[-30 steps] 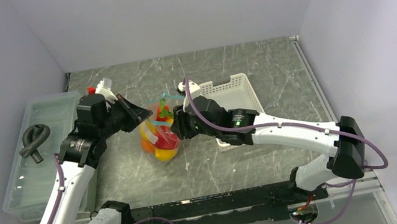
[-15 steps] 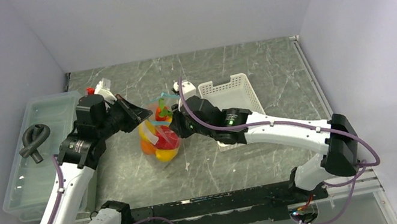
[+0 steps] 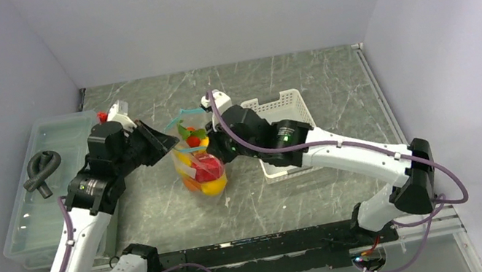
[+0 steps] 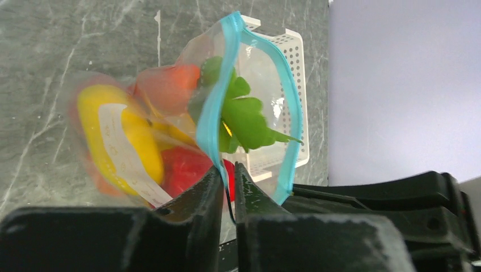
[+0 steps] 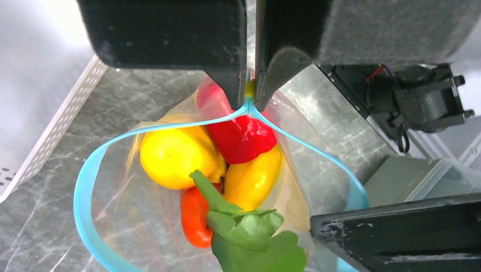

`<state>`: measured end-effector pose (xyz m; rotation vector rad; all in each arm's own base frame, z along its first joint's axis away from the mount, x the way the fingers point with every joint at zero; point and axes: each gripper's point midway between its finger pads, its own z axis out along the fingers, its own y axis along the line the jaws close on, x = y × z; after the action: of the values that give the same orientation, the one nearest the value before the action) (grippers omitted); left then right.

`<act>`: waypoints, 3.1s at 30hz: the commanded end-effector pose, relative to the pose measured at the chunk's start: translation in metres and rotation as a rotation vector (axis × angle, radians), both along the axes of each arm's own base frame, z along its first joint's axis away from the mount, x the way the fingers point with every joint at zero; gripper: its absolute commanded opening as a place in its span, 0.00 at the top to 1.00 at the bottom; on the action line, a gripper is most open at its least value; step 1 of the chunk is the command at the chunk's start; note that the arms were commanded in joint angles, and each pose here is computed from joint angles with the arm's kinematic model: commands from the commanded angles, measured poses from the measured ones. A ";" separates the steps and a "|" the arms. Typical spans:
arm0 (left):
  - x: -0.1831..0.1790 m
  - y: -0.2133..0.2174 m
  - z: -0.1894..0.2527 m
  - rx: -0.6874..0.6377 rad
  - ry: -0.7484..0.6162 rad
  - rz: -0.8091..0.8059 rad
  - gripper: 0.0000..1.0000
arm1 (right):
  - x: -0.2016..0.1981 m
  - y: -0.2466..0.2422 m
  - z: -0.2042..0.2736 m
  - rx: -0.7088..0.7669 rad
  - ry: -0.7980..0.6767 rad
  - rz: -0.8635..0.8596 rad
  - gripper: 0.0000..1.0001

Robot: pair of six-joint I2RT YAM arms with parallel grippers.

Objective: Place the food in the zip-top bag and seal the zipper
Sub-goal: Zip the zipper food storage bag at the center of the board.

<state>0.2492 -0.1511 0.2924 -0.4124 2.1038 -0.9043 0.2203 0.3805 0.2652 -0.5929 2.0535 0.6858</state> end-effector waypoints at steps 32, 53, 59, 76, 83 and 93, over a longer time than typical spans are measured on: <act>-0.032 -0.032 0.025 0.115 -0.028 -0.431 0.69 | -0.055 -0.051 0.019 -0.249 -0.294 0.522 1.00; -0.045 -0.060 -0.051 0.328 0.184 -0.577 0.87 | -0.056 -0.056 0.013 -0.241 -0.279 0.503 1.00; -0.044 -0.057 -0.081 0.440 0.267 -0.559 0.94 | -0.055 -0.056 0.013 -0.241 -0.279 0.493 1.00; -0.049 -0.075 -0.093 0.536 0.278 -0.610 0.95 | -0.052 -0.061 0.011 -0.244 -0.284 0.463 1.00; -0.034 -0.091 -0.046 0.469 0.130 -0.604 0.80 | -0.056 -0.065 0.006 -0.251 -0.288 0.485 1.00; -0.016 -0.099 0.002 0.460 -0.045 -0.603 0.71 | -0.074 -0.071 0.002 -0.254 -0.333 0.618 1.00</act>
<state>0.2248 -0.2451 0.2645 0.4443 2.4731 -0.6744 0.1550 0.3067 0.2504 -1.3729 1.7718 0.5662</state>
